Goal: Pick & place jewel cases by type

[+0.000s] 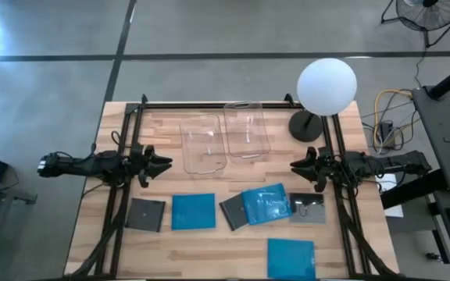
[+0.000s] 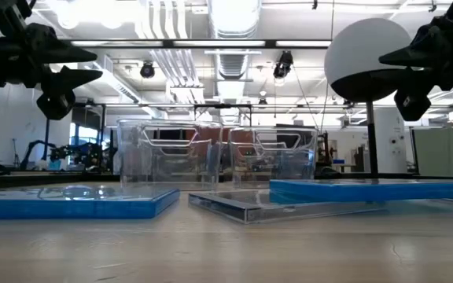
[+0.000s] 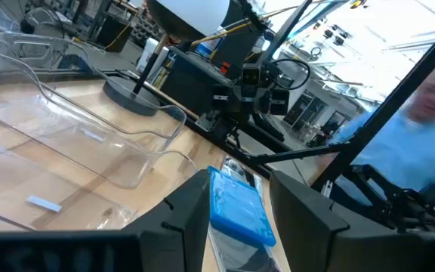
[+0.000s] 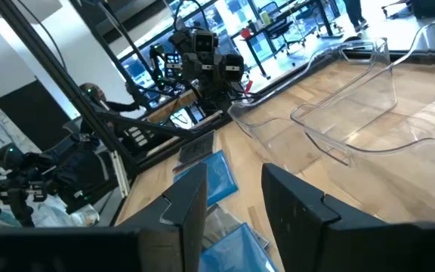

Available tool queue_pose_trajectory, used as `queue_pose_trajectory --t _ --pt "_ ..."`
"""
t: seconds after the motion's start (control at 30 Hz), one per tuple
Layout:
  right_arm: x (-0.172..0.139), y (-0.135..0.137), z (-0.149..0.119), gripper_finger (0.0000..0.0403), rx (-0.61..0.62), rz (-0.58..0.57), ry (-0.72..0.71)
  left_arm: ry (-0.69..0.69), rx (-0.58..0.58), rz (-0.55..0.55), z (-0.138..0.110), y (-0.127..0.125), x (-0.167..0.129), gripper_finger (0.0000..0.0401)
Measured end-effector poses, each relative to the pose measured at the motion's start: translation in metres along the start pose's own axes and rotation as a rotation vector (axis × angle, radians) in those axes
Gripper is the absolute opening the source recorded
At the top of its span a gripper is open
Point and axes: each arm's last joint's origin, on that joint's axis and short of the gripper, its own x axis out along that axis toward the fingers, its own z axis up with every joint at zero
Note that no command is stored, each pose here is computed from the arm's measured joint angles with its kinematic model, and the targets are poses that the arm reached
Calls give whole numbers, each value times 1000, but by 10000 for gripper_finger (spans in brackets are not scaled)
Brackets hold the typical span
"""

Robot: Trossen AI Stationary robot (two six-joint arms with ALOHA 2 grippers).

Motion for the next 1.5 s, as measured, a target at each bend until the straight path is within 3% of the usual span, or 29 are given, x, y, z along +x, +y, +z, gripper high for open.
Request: queue_pose_trajectory --t 0.73,0.83,0.9,1.0,1.07,1.23,1.33,1.5 --pt "0 0 0 123 0 -2 -1 0 0 0 0 0 0 122" --pt "0 -1 2 123 20 -48 -41 0 0 0 0 0 0 122" --pt "0 -1 2 123 127 -56 -53 0 0 0 0 0 0 122" --pt "0 -2 2 123 496 -57 -66 0 0 0 0 0 0 122" --pt "1 -3 1 123 628 -75 -79 0 0 0 0 0 0 122" --pt "3 -5 4 123 818 -151 -213 0 0 0 0 0 0 122" --pt "6 -4 7 123 840 -145 -253 0 0 0 0 0 0 122" --pt "14 -8 -4 123 954 -252 -190 0 0 0 0 0 0 122"
